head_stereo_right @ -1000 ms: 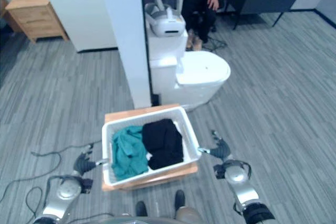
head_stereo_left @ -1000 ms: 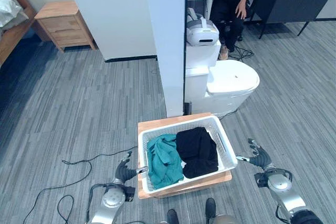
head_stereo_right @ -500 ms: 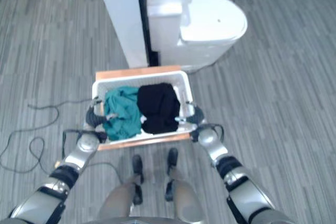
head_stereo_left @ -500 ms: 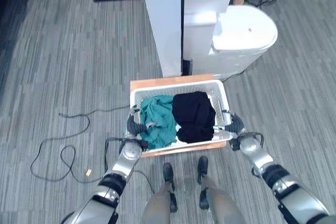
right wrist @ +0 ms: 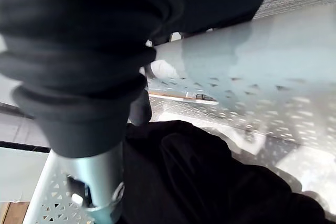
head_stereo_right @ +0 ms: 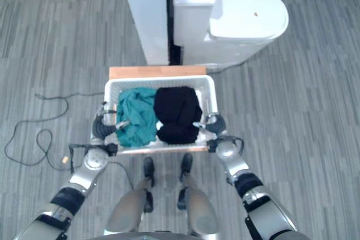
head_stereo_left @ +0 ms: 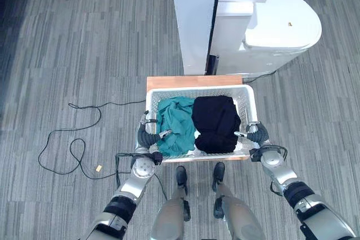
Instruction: Grab the laundry basket,head to the washer,open it,put in the laundry and shut it.
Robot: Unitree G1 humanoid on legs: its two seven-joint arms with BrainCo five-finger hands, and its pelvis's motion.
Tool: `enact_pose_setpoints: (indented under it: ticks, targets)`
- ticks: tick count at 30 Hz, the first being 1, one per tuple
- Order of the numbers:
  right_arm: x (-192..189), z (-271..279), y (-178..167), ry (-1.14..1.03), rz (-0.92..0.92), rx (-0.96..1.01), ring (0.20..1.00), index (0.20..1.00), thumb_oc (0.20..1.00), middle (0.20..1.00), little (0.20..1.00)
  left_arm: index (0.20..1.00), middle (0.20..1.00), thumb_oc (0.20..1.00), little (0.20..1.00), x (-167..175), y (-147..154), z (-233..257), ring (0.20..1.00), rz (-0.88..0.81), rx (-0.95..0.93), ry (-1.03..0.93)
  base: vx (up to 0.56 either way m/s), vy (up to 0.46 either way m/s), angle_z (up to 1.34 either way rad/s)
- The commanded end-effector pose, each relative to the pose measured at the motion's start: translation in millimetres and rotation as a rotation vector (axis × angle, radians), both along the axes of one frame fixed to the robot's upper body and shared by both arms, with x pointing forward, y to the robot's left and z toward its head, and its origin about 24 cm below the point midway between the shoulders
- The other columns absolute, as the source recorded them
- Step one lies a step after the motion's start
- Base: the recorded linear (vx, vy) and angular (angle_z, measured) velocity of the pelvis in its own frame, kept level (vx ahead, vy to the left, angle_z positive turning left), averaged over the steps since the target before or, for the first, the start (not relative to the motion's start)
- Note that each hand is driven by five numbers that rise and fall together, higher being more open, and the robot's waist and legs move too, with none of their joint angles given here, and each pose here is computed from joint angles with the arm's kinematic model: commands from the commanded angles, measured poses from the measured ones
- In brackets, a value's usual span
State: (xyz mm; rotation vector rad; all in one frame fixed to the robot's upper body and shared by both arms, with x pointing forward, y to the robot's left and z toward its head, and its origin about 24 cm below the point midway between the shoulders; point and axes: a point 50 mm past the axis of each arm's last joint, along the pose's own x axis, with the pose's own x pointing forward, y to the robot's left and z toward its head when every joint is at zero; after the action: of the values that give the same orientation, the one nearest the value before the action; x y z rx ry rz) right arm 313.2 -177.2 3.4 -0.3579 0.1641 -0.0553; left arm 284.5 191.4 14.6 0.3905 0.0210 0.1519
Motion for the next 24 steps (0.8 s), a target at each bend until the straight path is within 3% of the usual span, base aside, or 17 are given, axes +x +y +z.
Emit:
enact_pose_setpoints:
  ticks: [1, 9, 12, 21, 22, 23, 24]
  targets:
    - [-6, -3, 8, -0.01, 0.021, 0.064, 1.0, 1.0, 1.0, 1.0, 1.0, 1.0, 1.0, 1.0, 1.0, 0, -4, 22, 1.0, -0.06, 0.002, -0.134, 0.0, 0.0, 0.0]
    - [-8, -6, 3, -0.003, 0.002, 0.063, 1.0, 1.0, 1.0, 1.0, 1.0, 1.0, 1.0, 1.0, 1.0, -5, 17, 14, 1.0, 0.05, 0.019, -0.114, 0.0, 0.0, 0.0]
    - [-10, -9, 5, 0.008, 0.004, 0.065, 1.0, 1.0, 1.0, 1.0, 1.0, 1.0, 1.0, 1.0, 1.0, -11, 21, -11, 1.0, 0.074, 0.04, 0.018, 0.0, 0.0, 0.0]
    - [-7, -5, 14, 0.015, 0.064, 0.059, 1.0, 1.0, 1.0, 1.0, 1.0, 1.0, 1.0, 1.0, 1.0, -5, 7, -36, 1.0, -0.061, 0.144, 0.212, -0.03, 0.009, 0.0]
    - [-6, -4, 16, 0.012, 0.075, 0.061, 0.664, 0.664, 0.664, 0.664, 0.664, 0.733, 0.733, 0.733, 0.733, -3, 5, -36, 0.733, -0.079, 0.158, 0.216, -0.05, -0.001, -0.09]
    - [-6, -4, 16, 0.012, 0.075, 0.061, 0.664, 0.664, 0.664, 0.664, 0.664, 0.733, 0.733, 0.733, 0.733, -3, 5, -36, 0.733, -0.079, 0.158, 0.216, -0.03, -0.003, -0.08]
    - [-5, -2, 17, 0.006, 0.083, 0.062, 0.2, 0.2, 0.2, 0.2, 0.2, 0.2, 0.2, 0.2, 0.2, 0, 1, -35, 0.2, -0.091, 0.163, 0.215, -0.03, -0.005, -0.05]
